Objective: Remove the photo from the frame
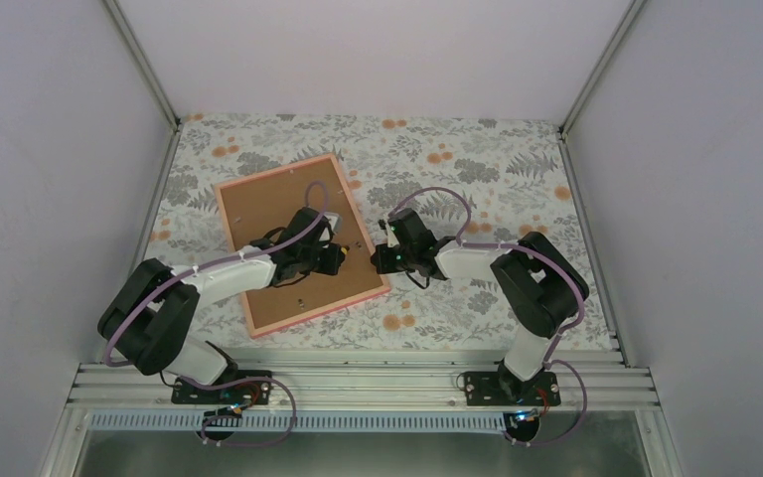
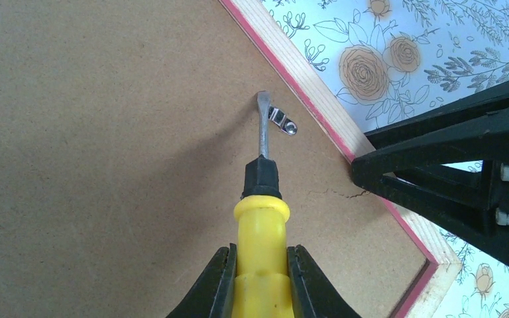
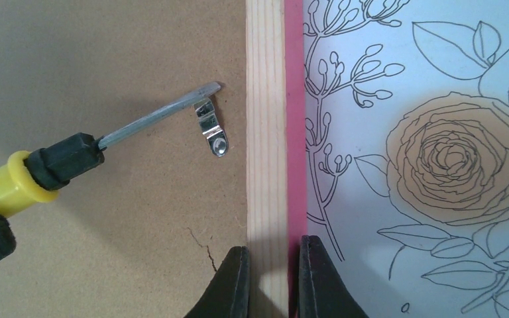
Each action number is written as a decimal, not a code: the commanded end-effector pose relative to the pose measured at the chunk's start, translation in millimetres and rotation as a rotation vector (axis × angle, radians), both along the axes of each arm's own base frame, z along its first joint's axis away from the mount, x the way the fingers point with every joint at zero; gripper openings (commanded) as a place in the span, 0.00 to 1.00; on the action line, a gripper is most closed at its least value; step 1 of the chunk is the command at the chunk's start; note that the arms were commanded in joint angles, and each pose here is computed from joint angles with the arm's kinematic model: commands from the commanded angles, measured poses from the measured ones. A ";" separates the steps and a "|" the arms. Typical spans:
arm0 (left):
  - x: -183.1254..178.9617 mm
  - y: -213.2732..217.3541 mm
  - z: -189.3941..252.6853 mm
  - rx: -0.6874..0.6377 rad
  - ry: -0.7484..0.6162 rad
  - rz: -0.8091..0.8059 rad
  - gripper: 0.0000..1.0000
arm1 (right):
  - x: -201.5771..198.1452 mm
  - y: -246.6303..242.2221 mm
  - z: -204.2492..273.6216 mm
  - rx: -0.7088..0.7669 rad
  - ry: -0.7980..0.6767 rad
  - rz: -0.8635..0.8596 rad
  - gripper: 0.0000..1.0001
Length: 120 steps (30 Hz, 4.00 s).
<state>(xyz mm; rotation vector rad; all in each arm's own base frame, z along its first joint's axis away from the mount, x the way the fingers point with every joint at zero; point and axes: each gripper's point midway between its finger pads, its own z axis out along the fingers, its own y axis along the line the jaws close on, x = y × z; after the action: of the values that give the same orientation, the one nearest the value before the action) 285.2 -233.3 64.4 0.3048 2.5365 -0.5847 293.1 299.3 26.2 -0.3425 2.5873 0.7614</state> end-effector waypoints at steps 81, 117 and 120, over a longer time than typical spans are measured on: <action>-18.1 4.7 -2.3 0.097 0.079 -0.097 0.02 | -28.3 -5.6 -20.5 -0.056 0.109 0.052 0.04; -13.6 23.3 34.5 0.097 -0.038 0.017 0.02 | -40.6 -36.4 -21.0 -0.177 0.100 0.044 0.04; -11.7 24.5 39.3 0.091 -0.055 0.027 0.03 | -50.5 -49.7 -27.3 -0.212 0.120 0.041 0.04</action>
<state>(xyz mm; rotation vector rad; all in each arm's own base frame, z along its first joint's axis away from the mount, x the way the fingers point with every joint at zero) 269.1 -213.7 94.4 0.3560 2.5502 -0.4685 278.8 282.2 25.7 -0.3859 2.6389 0.6780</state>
